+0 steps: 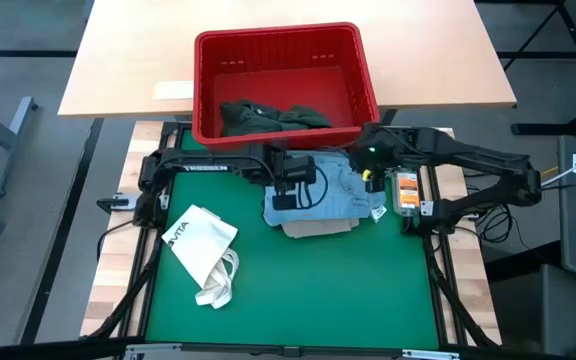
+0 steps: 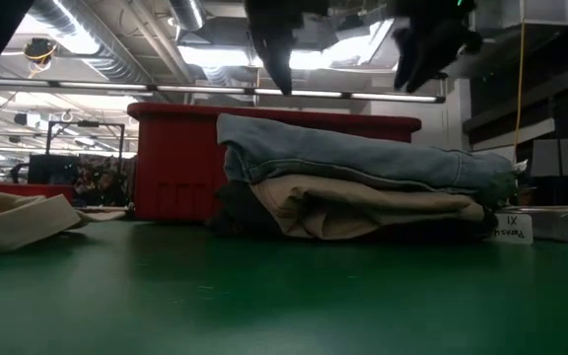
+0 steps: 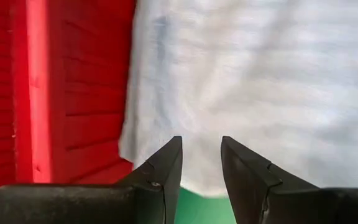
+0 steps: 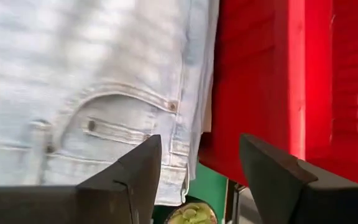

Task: Fold laundry
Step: Stack the blue pants on the brown shorts

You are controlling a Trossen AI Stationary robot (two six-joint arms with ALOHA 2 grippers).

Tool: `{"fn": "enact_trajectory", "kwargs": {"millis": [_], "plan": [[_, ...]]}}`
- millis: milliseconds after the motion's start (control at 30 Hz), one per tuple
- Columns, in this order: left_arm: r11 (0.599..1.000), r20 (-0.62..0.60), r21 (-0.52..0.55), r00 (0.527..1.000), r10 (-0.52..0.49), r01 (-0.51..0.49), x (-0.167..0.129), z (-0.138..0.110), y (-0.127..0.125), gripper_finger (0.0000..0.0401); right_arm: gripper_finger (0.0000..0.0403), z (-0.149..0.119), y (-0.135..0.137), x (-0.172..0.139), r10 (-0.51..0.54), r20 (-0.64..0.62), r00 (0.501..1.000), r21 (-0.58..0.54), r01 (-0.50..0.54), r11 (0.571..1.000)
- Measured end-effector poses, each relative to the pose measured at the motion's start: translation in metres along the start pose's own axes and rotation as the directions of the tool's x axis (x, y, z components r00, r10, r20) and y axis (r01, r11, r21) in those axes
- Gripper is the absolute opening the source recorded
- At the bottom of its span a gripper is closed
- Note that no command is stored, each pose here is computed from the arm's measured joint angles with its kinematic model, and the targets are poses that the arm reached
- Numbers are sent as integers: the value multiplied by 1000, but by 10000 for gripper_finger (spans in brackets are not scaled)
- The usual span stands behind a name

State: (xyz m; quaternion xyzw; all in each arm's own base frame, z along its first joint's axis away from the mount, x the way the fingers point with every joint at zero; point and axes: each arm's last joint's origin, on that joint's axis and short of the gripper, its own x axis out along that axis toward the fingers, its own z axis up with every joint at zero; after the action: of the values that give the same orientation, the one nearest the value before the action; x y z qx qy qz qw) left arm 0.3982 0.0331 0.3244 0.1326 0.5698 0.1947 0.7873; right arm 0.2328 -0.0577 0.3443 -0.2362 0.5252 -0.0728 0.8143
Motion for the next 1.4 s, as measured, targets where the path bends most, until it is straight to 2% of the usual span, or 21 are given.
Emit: {"fn": "enact_trajectory", "kwargs": {"millis": [133, 267, 367, 500, 667, 867, 967, 1133, 1267, 1400], "plan": [[997, -40, 74, 999, -27, 30, -19, -5, -14, 107, 216, -1, 3, -34, -23, 66, 998, -25, 24, 999], [989, -72, 141, 997, -38, 48, -29, -11, -31, 107, 216, -10, 2, -64, -96, 141, 985, 15, 94, 995], [984, -46, 164, 997, -57, 64, -36, -11, -44, 107, 216, -18, 6, -78, -86, 203, 976, 77, 72, 994], [987, 28, 125, 994, -102, 98, -38, -6, -62, 107, 216, -21, 23, -78, -36, 265, 964, 80, 16, 997], [986, 38, 130, 993, -112, 107, -25, -8, -79, 107, 216, -17, 53, -49, -15, 267, 964, 58, 0, 998], [988, -27, 118, 995, -97, 99, 15, -22, -94, 107, 216, -20, 99, 9, 35, 275, 961, 21, -42, 999], [991, -74, 96, 993, -90, 97, 42, -35, -100, 107, 216, -35, 115, 39, 33, 233, 972, 60, -48, 997], [990, -85, 73, 990, -111, 117, 77, -55, -110, 107, 216, -66, 141, 80, 39, 166, 985, 141, -62, 988], [988, -57, 98, 992, -115, 121, 91, -64, -116, 107, 216, -85, 155, 101, 32, 181, 983, 188, -67, 980], [988, -51, 98, 992, -117, 122, 94, -65, -118, 107, 216, -92, 159, 108, 29, 190, 981, 193, -67, 979]]}}
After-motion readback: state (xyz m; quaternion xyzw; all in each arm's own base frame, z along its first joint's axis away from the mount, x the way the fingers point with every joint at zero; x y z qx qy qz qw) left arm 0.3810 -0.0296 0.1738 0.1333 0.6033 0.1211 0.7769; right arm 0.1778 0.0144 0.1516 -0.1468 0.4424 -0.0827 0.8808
